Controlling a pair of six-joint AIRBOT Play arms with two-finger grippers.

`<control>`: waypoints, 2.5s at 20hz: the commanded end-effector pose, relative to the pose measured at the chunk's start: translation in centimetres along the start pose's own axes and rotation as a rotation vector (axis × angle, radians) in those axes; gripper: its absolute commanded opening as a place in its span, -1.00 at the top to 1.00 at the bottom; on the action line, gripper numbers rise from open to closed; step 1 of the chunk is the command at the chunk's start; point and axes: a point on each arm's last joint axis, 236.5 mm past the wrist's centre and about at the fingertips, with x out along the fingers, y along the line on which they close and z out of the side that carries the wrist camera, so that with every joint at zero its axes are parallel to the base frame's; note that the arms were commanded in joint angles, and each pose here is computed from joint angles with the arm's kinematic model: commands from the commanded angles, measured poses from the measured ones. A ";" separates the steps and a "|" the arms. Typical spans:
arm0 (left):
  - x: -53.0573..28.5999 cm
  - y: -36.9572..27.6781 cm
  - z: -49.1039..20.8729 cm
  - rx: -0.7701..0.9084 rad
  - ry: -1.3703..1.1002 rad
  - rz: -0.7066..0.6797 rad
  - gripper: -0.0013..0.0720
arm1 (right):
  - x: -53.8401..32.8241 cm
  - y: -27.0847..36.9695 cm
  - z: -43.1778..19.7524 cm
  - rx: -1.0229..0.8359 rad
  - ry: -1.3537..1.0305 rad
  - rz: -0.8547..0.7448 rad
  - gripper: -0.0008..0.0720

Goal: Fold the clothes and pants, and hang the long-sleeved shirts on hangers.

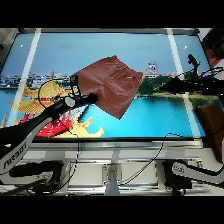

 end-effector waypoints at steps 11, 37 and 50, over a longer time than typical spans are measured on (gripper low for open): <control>-14.1 2.9 -2.5 0.369 0.339 0.099 0.94 | -4.4 5.9 1.0 -0.263 -0.143 -0.012 0.93; -21.2 18.1 -5.9 0.219 0.674 0.409 0.93 | 9.1 6.6 -2.7 -0.164 -0.160 -0.169 0.93; -21.0 18.3 -6.0 0.189 0.676 0.419 -0.75 | 17.7 5.3 -12.3 0.253 0.302 0.054 -0.65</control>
